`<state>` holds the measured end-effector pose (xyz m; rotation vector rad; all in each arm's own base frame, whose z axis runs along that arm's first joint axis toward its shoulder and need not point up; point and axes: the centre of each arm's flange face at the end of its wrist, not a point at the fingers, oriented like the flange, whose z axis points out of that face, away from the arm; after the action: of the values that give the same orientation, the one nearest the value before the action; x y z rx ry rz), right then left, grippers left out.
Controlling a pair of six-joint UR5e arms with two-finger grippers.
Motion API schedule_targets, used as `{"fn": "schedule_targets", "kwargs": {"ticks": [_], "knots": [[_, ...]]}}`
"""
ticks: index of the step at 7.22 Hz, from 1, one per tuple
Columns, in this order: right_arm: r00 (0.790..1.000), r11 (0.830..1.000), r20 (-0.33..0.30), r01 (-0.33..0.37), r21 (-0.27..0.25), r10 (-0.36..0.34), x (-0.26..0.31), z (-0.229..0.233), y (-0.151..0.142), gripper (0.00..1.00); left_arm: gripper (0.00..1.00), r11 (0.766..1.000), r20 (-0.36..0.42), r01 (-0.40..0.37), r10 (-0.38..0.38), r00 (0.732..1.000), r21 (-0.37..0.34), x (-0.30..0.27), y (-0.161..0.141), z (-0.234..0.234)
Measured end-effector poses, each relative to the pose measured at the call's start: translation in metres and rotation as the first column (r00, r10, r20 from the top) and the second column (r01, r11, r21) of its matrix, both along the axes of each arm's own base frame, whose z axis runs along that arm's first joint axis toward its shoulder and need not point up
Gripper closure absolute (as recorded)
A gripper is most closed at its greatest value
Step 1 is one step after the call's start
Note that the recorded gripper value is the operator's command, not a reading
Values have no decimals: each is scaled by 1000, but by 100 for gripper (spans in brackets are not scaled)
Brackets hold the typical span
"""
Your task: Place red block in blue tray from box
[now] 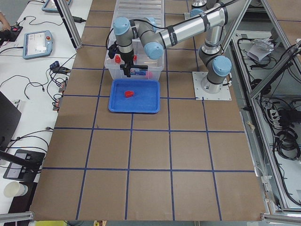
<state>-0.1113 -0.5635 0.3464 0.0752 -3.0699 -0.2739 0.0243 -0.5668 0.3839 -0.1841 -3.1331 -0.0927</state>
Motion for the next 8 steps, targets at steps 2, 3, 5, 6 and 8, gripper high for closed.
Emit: {"fn": "schedule_targets", "kwargs": {"ticks": [2,3,5,6,8], "knots": [[999,1000,38,11,-20,-10,9,0,-2,0,0,998,7,-58,58,998,0,-61,16,33],[999,999,45,28,-24,-27,15,0,-3,0,0,998,13,-70,70,997,-6,-87,24,45],[998,998,38,60,-29,-59,39,0,-7,0,0,995,19,-97,97,995,-10,-118,41,66],[997,997,34,70,-32,-69,52,0,-9,0,0,995,19,-100,100,995,-15,-125,50,77],[995,995,32,98,-32,-97,83,-4,-14,0,0,995,17,-101,101,995,-25,-130,66,94]]}}
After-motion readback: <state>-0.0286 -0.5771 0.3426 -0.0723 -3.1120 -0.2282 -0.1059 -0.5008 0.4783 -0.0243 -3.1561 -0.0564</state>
